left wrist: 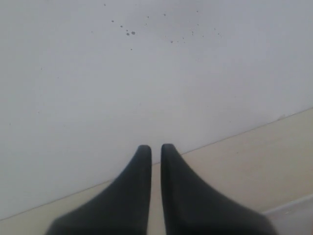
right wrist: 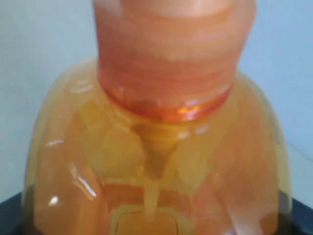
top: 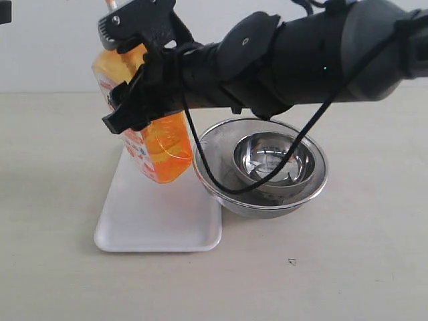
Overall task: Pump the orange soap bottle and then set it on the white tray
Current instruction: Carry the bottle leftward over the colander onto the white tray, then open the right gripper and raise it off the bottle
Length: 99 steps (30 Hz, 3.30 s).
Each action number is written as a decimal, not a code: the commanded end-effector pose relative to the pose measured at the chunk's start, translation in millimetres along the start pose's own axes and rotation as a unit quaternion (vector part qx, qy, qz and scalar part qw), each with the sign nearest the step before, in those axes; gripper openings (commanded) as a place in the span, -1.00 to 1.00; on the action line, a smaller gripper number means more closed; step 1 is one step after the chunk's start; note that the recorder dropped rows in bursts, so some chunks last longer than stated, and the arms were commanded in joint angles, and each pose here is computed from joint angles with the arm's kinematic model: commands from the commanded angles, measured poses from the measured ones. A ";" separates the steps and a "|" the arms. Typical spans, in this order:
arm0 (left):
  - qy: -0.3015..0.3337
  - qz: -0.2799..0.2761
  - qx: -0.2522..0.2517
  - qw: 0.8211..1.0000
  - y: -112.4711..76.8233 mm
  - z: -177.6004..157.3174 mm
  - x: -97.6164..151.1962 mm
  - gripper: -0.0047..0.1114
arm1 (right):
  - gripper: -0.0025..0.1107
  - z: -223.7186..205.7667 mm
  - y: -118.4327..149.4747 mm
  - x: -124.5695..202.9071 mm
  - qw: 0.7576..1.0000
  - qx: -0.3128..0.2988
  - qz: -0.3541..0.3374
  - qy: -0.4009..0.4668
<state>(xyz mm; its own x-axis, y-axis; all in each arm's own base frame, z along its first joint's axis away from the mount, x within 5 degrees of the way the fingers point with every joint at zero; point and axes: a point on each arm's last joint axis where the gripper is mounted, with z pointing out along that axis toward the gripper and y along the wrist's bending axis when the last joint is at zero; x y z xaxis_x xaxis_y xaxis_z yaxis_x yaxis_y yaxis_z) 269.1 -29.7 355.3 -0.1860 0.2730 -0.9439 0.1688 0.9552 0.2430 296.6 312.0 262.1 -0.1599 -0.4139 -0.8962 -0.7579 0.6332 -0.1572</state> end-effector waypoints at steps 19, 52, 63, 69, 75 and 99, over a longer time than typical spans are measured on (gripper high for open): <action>0.008 -0.023 0.001 1.000 0.0 1.0 3.1 -0.84 | -0.21 17.5 -0.2 0.1 0.999 0.037 0.021 -0.017; 0.008 -0.021 0.001 1.000 0.0 1.0 3.2 -0.84 | 0.52 17.7 1.1 0.8 0.996 0.029 0.087 -0.014; 0.009 -0.015 0.002 1.000 -0.1 1.0 3.3 -0.84 | 0.52 -2.8 5.7 -17.3 0.996 -0.015 0.084 -0.020; 0.009 -0.015 0.002 1.000 -0.1 1.0 3.3 -0.84 | 0.52 -19.9 7.2 -30.9 0.996 -0.040 0.075 -0.029; 0.010 -0.011 0.002 1.000 -0.2 1.0 3.5 -0.84 | 0.52 -27.6 -2.7 -29.9 0.995 -0.064 0.073 -0.011; 0.102 -0.032 0.021 0.994 -14.1 25.5 60.1 -0.84 | -0.94 -41.7 -63.2 17.6 0.980 -0.074 0.038 0.178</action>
<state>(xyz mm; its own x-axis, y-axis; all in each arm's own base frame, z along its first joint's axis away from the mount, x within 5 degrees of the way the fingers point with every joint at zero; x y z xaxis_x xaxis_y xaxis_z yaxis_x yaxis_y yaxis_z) 272.8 -30.7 305.3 -0.3583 0.2660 -0.8949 0.2096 0.9570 0.2005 305.7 235.3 282.8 -0.4245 -0.5862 -0.6901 -0.8216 0.5696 0.0216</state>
